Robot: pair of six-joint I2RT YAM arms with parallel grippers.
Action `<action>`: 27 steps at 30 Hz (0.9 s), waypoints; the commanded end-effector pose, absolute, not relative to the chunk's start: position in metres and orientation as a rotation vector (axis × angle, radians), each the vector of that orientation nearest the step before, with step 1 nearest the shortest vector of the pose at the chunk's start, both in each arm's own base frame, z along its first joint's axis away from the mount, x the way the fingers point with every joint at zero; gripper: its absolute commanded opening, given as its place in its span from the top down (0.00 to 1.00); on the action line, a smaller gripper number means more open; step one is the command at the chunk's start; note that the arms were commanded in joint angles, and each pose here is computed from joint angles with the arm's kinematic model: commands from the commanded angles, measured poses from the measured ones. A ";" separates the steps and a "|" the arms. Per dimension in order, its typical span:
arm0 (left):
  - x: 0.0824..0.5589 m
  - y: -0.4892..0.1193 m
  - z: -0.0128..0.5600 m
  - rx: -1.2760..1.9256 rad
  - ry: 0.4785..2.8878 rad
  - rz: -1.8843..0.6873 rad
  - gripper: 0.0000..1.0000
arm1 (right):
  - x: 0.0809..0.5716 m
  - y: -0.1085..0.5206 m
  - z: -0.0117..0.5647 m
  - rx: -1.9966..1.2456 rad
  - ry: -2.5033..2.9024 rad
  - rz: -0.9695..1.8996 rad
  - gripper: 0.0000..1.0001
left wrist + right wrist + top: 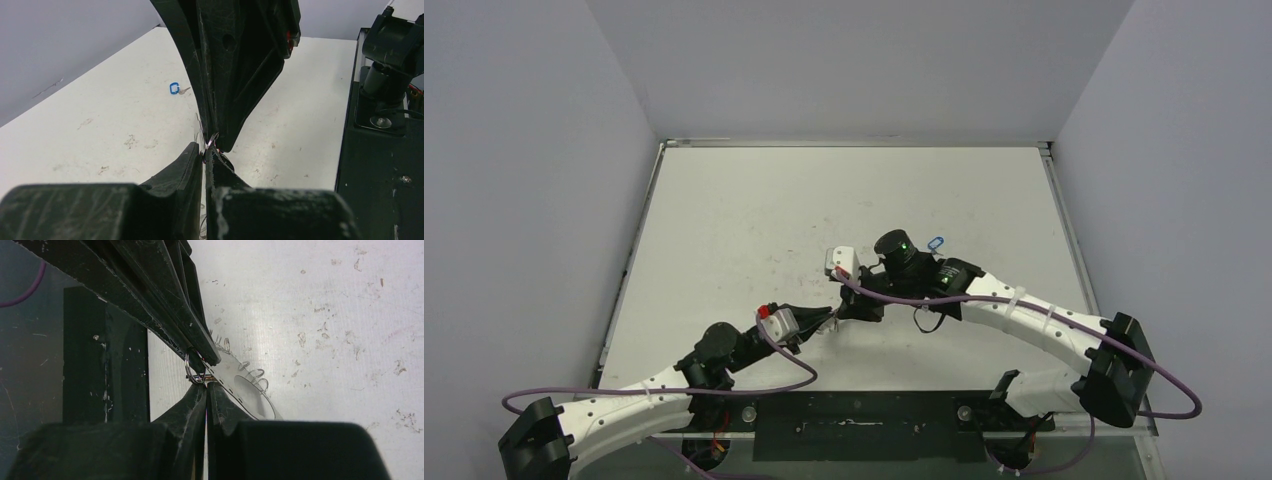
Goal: Put the keys on the keyring
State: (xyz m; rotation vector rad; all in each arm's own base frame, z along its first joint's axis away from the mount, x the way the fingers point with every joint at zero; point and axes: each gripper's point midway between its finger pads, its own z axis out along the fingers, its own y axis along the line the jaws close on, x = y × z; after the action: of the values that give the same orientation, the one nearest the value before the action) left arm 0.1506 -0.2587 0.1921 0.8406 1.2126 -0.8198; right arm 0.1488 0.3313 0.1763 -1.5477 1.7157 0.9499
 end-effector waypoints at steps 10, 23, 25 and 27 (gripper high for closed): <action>0.148 -0.257 0.238 0.747 1.077 -0.869 1.00 | 0.159 0.337 0.157 -1.566 1.775 0.822 1.00; 0.148 -0.256 0.237 0.736 1.081 -0.872 1.00 | 0.171 0.342 0.150 -1.452 1.792 0.720 0.91; 0.148 -0.255 0.237 0.732 1.080 -0.871 1.00 | 0.171 0.342 0.158 -1.424 1.751 0.733 0.80; 0.148 -0.254 0.237 0.727 1.079 -0.870 1.00 | 0.170 0.339 0.167 -1.391 1.698 0.741 0.70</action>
State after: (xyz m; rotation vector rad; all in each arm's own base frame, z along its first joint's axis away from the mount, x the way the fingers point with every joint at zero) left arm 0.1567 -0.2525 0.1766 0.8201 1.2680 -0.7855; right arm 0.1614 0.3360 0.1438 -1.4960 1.8076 0.7522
